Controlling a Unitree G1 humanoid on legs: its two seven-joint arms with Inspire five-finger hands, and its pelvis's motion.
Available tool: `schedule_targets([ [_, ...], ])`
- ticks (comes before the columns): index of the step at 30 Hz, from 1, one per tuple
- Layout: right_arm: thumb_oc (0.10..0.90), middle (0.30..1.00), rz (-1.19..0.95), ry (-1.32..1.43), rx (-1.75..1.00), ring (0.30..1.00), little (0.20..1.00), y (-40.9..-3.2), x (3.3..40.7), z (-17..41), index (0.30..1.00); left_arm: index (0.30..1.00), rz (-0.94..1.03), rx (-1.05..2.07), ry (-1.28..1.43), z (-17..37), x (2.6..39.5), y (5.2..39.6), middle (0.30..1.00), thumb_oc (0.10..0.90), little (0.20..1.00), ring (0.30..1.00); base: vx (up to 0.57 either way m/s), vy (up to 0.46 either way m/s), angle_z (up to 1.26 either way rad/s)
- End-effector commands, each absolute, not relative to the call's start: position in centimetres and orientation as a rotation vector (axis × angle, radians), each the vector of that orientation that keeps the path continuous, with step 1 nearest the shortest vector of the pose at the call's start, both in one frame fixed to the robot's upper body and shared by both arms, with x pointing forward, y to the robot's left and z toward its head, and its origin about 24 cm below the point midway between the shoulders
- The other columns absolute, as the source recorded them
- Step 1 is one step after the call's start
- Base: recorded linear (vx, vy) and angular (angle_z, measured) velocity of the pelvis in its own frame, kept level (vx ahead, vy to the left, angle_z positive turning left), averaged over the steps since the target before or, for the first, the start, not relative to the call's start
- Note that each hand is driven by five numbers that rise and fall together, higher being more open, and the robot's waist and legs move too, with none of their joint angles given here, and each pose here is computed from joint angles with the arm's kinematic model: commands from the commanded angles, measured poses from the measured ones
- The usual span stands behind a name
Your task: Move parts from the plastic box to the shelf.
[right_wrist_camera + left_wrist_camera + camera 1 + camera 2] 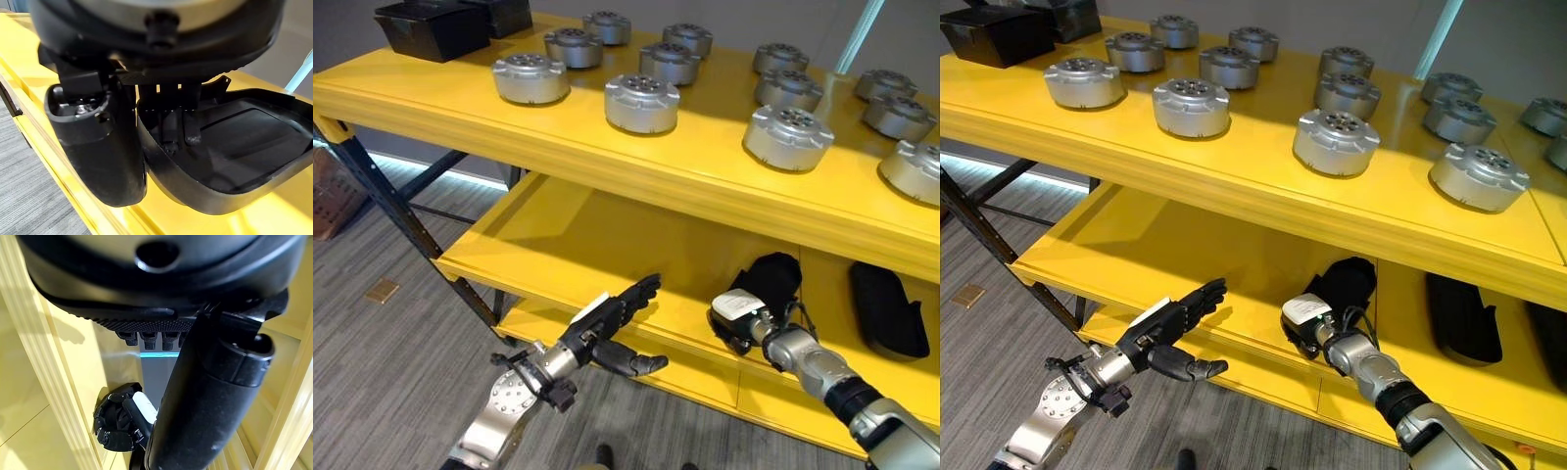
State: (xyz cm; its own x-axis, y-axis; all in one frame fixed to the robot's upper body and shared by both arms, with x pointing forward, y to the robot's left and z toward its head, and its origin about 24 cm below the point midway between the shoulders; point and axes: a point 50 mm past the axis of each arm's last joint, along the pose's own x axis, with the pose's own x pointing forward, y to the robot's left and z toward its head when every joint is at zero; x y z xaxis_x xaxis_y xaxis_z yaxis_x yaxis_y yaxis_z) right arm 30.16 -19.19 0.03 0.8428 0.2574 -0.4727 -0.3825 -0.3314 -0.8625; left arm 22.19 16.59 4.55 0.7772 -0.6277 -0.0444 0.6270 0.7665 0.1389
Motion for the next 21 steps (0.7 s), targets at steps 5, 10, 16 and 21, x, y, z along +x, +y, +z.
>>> schedule_targets([
  [5, 0.4, 0.3, 0.672, 0.115, -2.036, 0.3, 0.3, -22.2, 30.9, 0.4, 0.3, 1.0, -0.727, 0.151, -0.278, 9.3, 23.4, 15.6, 1.0, 0.9, 1.0, 1.0, 0.01, -0.006, 0.0],
  [10, 0.4, 0.3, 0.69, 0.087, -2.099, 0.3, 0.3, -22.2, 31.2, 1.1, 0.3, 1.0, -0.732, 0.158, -0.267, 9.2, 23.4, 15.7, 1.0, 0.9, 1.0, 1.0, 0.02, -0.034, 0.0],
  [16, 0.4, 0.3, 0.683, 0.082, -2.151, 0.3, 0.3, -22.6, 31.8, 1.9, 0.3, 1.0, -0.746, 0.168, -0.26, 9.3, 23.5, 15.7, 1.0, 0.9, 1.0, 1.0, 0.0, -0.038, 0.0],
  [21, 0.4, 0.3, 0.664, 0.086, -2.19, 0.3, 0.3, -23.4, 32.6, 3.0, 0.3, 1.0, -0.754, 0.177, -0.262, 9.6, 23.6, 15.6, 1.0, 0.9, 1.0, 1.0, -0.02, -0.082, 0.01],
])
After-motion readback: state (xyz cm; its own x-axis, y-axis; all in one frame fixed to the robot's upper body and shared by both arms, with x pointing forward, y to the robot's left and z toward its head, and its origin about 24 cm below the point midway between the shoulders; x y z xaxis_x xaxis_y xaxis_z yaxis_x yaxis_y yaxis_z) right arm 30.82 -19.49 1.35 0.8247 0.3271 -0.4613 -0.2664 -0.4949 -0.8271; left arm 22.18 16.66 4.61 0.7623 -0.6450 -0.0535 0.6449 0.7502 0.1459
